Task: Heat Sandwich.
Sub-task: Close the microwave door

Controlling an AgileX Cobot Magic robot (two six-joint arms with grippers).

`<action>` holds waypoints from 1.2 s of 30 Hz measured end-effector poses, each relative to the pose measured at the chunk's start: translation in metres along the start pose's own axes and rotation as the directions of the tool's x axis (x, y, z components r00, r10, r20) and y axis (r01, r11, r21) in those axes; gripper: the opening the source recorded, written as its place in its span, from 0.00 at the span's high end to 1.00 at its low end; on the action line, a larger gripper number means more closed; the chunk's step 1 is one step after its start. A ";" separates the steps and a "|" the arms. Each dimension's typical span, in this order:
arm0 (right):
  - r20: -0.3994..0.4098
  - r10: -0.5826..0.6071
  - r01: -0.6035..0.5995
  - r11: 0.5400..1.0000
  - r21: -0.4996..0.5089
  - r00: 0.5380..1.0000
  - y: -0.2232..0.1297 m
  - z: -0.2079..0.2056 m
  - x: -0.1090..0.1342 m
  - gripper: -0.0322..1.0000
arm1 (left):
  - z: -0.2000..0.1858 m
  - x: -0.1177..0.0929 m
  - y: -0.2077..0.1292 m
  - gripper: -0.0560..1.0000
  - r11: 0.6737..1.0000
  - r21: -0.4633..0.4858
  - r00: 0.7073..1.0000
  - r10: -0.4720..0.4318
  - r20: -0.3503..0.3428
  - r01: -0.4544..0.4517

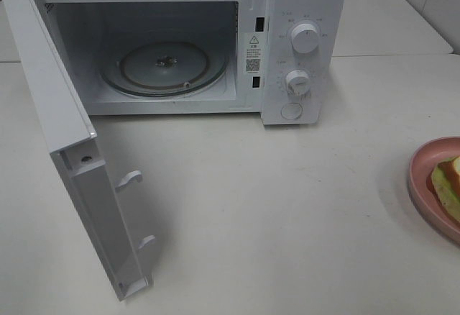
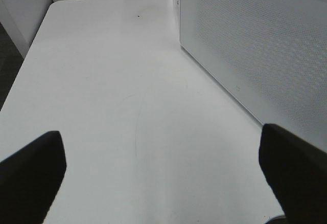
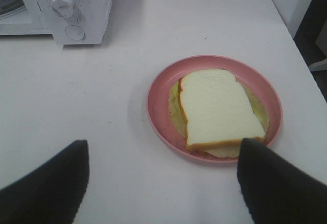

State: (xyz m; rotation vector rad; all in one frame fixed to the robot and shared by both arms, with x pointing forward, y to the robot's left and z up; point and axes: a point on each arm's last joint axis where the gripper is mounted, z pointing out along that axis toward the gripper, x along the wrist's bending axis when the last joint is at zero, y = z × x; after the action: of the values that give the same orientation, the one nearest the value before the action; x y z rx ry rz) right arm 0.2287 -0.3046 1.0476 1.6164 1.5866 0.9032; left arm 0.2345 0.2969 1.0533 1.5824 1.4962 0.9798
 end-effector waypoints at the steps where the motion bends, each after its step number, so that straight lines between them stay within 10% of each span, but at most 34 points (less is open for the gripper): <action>1: 0.000 0.000 0.000 1.000 0.000 1.000 0.000 0.000 0.000 0.23 | 0.000 0.000 0.000 0.03 1.000 0.000 1.000 0.000 0.000 0.000; 26: 0.000 0.000 0.000 1.000 0.000 1.000 0.000 0.000 0.000 0.23 | -0.001 0.001 0.010 0.05 0.999 -0.047 1.000 -0.005 -0.004 0.005; 36: 0.000 0.000 0.000 1.000 0.000 1.000 0.000 0.000 0.000 0.23 | 0.031 0.005 0.036 0.39 1.000 0.007 1.000 -0.015 -0.006 0.015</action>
State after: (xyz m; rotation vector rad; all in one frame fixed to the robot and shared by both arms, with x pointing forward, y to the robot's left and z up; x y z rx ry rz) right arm 0.2287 -0.3046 1.0476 1.6164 1.5866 0.9032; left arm 0.2778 0.2994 1.0720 1.5724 1.5153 0.9724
